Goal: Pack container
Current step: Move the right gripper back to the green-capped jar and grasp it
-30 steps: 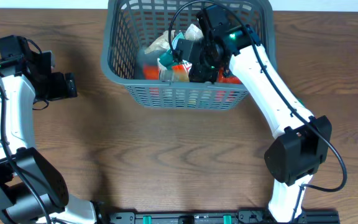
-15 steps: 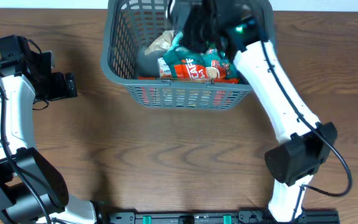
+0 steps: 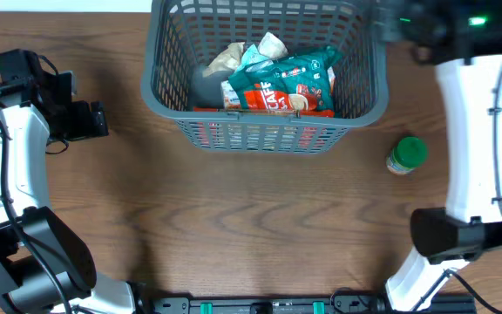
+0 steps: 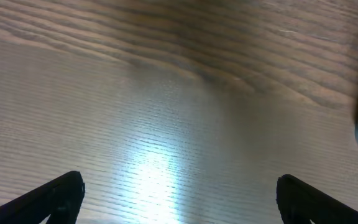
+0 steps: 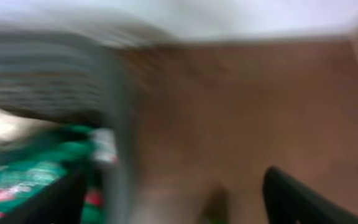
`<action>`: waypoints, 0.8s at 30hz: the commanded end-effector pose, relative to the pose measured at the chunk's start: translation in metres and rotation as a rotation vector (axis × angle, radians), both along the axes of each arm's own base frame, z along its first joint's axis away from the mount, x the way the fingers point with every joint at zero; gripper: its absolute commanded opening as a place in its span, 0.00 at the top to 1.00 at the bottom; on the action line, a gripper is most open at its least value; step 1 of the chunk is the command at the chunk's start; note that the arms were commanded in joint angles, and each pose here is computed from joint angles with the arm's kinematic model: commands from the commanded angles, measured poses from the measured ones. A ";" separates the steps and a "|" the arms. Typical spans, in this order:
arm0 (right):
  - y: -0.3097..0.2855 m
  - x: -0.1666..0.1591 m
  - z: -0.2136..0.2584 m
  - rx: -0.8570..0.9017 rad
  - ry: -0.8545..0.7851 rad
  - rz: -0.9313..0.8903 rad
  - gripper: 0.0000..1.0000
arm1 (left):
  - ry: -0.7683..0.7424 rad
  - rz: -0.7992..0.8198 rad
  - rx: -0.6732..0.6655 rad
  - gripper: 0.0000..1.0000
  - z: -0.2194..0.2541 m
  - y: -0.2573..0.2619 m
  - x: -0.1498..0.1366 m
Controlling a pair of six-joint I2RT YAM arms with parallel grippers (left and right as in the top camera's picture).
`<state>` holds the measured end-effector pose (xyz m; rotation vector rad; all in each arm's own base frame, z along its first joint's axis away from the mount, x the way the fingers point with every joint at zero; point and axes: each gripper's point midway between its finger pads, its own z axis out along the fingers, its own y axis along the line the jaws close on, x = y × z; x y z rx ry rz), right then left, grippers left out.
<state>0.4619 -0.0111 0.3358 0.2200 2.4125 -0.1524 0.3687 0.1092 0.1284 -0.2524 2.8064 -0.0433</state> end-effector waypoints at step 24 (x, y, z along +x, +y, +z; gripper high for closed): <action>-0.068 -0.127 -0.124 0.247 0.527 -0.310 0.01 | 0.002 -0.010 -0.010 0.01 0.000 -0.002 0.000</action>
